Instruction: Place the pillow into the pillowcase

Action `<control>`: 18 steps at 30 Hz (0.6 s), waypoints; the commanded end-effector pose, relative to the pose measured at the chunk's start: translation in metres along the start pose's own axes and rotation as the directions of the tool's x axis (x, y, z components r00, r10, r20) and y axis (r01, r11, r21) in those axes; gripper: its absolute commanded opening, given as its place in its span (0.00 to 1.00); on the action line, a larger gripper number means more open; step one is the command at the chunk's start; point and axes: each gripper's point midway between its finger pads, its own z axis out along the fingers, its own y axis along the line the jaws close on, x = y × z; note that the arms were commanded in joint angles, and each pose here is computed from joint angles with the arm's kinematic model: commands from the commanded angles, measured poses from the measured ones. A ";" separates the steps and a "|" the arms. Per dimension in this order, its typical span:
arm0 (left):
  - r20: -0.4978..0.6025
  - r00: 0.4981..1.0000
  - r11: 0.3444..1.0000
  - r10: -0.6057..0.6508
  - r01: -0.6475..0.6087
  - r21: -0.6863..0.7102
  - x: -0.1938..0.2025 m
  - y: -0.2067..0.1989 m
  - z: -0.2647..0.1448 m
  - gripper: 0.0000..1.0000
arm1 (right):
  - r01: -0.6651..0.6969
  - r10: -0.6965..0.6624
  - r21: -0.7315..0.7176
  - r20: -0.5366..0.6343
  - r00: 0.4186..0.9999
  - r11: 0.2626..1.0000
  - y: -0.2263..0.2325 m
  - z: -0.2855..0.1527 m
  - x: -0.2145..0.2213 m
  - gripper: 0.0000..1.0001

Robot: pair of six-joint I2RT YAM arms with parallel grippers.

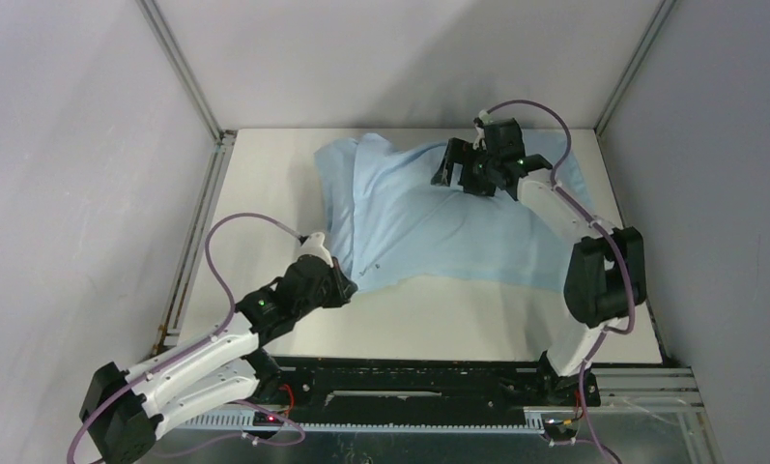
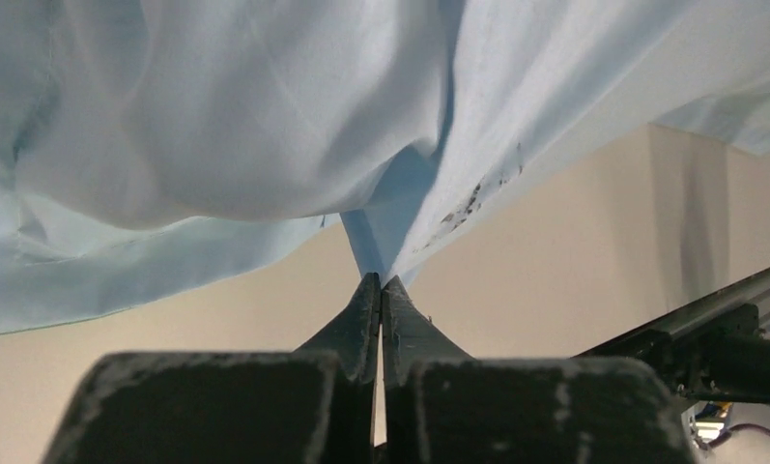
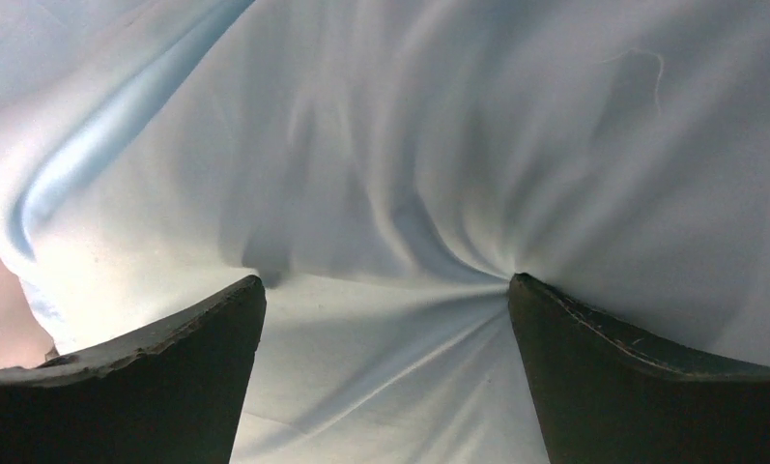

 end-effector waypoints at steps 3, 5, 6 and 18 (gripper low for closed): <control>-0.007 0.998 0.997 0.070 -0.069 0.045 -0.024 -0.025 -0.024 0.17 | 0.083 -0.090 0.096 0.078 0.993 0.992 0.006 -0.053 0.002 1.00; 0.023 0.995 0.993 0.095 -0.096 0.065 -0.039 -0.034 -0.036 0.35 | 0.110 -0.121 0.090 0.125 0.985 0.990 0.022 -0.075 -0.003 1.00; 0.046 0.994 0.992 0.099 -0.103 0.075 -0.049 -0.040 -0.043 0.43 | 0.119 -0.130 0.081 0.139 0.982 0.990 0.029 -0.084 -0.003 1.00; 0.237 0.964 0.989 0.125 -0.140 0.049 -0.151 -0.072 -0.106 1.00 | 0.214 -0.200 -0.023 0.278 0.940 0.976 0.082 -0.187 0.017 1.00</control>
